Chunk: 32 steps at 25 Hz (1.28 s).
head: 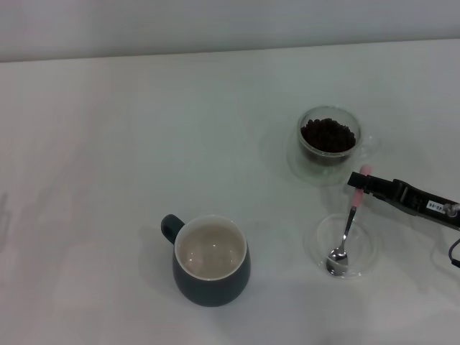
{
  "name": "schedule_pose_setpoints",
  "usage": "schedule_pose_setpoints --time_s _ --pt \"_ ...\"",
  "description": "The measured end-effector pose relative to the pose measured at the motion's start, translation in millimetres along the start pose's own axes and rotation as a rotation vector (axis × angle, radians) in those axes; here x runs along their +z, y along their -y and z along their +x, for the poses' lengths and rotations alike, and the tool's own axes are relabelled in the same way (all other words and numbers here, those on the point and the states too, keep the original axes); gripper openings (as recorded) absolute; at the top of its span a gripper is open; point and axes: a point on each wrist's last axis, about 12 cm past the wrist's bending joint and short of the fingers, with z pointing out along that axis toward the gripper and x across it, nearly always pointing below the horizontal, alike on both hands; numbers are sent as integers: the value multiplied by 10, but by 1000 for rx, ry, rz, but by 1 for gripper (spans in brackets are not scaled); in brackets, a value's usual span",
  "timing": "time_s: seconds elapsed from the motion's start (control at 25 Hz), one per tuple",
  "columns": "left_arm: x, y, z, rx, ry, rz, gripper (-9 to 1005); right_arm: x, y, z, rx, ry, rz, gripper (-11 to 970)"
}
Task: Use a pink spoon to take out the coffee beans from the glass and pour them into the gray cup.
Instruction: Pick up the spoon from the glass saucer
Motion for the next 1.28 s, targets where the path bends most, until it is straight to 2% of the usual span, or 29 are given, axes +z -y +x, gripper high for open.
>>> schedule_pose_setpoints --time_s 0.4,0.52,0.92,1.28 --pt "0 -4 7 0 -6 -3 565 2 -3 -25 -1 2 0 344" --pt "0 -7 6 0 -5 -6 564 7 -11 -19 2 3 -6 177" --pt "0 -9 10 0 -9 -8 564 -16 -75 -33 19 43 -68 153" --pt "-6 -14 16 2 -15 -9 564 -221 -125 -105 17 141 -155 149"
